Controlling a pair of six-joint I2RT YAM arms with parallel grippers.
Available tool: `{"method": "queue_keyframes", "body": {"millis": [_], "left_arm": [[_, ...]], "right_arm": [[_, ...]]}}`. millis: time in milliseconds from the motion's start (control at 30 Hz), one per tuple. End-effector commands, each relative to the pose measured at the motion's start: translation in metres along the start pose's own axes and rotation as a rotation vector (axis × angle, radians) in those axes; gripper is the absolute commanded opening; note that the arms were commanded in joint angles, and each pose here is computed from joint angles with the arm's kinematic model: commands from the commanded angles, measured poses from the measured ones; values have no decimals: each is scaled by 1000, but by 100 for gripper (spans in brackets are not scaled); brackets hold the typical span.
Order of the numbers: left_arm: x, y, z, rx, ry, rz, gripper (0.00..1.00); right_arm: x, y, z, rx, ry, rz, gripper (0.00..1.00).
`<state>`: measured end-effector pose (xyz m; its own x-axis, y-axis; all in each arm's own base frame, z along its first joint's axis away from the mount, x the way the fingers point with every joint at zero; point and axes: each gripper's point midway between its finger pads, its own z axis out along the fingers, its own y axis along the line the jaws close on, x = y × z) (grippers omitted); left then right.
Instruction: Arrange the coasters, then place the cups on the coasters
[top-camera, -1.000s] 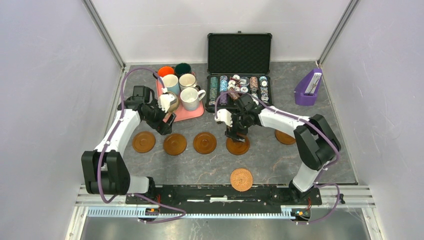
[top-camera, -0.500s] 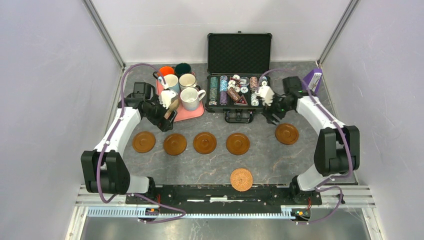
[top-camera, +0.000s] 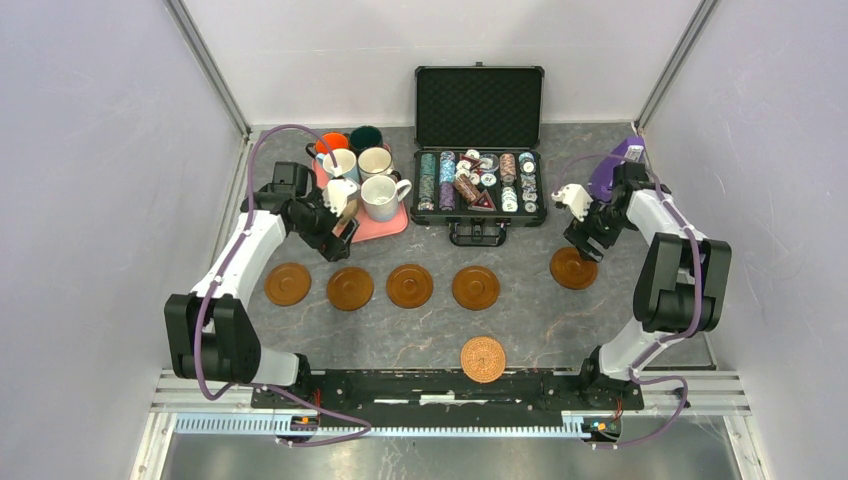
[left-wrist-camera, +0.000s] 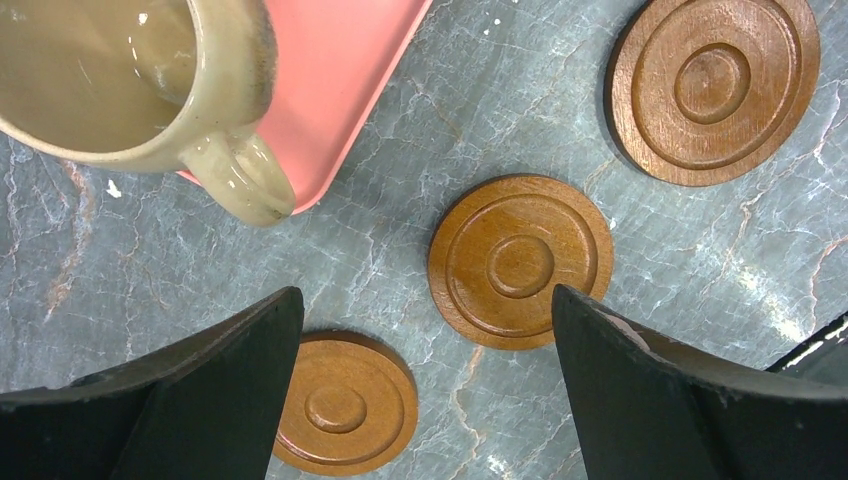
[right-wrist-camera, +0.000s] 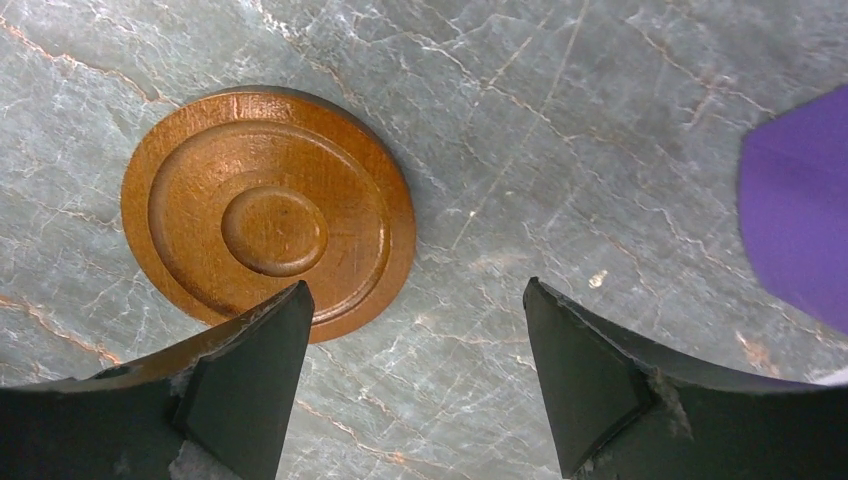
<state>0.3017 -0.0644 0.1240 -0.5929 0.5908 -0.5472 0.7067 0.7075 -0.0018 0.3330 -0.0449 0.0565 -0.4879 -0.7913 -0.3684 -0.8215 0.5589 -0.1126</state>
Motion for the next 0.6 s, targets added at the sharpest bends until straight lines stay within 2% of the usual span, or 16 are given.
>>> {"method": "queue_keyframes", "body": {"millis": [0, 200, 567], "left_arm": [[-17, 6, -5, -30, -36, -17, 100], [-17, 6, -5, -34, -33, -18, 100], [-16, 6, -6, -43, -28, -14, 100]], "right_arm": [[-1, 0, 5, -32, -5, -39, 86], [4, 8, 20, -69, -1, -15, 87], [12, 40, 40, -127, 9, -11, 81]]}}
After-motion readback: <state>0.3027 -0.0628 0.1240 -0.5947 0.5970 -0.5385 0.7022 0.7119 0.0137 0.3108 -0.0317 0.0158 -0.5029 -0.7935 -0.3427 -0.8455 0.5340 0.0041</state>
